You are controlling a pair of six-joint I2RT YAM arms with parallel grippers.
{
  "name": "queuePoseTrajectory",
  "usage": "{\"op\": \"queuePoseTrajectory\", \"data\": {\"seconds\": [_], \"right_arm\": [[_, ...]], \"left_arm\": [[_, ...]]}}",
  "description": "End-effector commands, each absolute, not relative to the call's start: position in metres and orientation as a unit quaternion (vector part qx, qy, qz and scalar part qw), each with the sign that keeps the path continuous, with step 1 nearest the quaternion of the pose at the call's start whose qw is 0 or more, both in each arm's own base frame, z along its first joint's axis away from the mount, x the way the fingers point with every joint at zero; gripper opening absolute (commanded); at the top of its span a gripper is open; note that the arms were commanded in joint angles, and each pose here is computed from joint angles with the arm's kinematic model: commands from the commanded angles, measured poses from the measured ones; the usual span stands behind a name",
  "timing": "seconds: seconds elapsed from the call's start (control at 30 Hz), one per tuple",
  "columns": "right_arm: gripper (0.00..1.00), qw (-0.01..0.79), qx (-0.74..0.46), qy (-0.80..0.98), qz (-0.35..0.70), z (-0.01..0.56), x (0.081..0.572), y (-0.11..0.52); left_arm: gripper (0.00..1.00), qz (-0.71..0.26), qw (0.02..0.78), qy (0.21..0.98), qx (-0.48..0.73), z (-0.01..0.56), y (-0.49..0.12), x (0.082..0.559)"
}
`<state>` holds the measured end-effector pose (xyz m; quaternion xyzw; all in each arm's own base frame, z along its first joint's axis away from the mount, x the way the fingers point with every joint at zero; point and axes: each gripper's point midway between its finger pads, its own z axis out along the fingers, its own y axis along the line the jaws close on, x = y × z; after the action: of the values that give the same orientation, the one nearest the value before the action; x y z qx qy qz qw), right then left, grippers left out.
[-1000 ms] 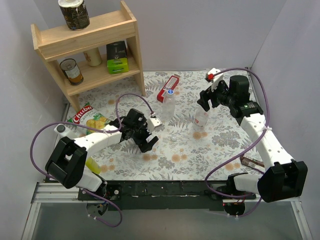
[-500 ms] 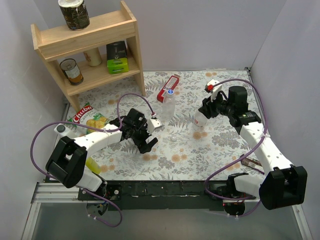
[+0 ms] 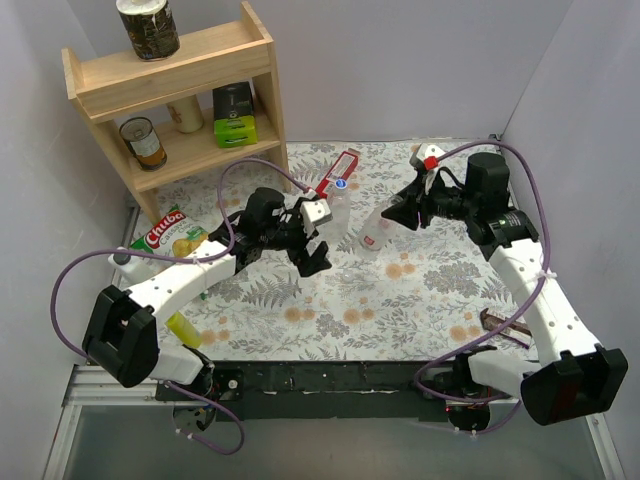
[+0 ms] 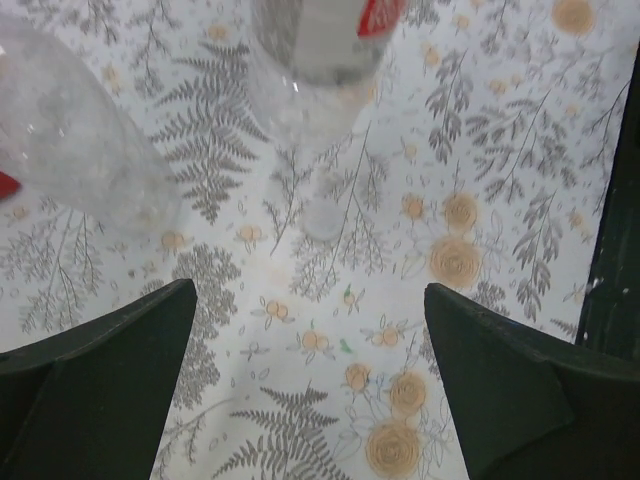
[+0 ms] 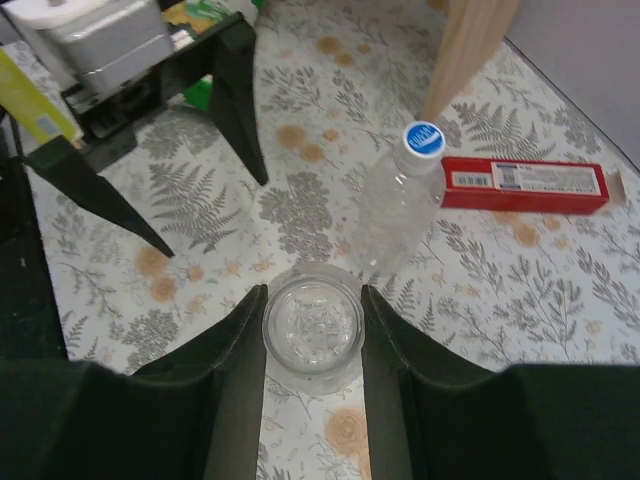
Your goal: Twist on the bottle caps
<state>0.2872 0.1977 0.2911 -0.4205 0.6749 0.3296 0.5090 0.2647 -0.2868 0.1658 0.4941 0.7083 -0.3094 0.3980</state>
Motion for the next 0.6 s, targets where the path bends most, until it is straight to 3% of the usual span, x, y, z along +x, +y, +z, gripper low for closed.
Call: {"op": "queuePoseTrajectory", "data": {"seconds": [0.0,0.23,0.57], "right_arm": [[0.01,0.500,-0.429,0.642,0.392,0.330,0.251,0.221],[0.01,0.489,-0.428,0.631,0.424,0.346,0.239,0.244],[0.01,0.489,-0.317,0.694,0.423,0.360,0.263,0.240]], "left_arm": [[0.98,-0.369,0.449,0.654,0.484,0.217,-0.319,0.262],[0.98,-0.379,0.457,0.659,0.462,0.223,-0.340,0.256],[0.98,-0.343,0.467,0.681,0.447,0.205,-0.365,0.258]]}}
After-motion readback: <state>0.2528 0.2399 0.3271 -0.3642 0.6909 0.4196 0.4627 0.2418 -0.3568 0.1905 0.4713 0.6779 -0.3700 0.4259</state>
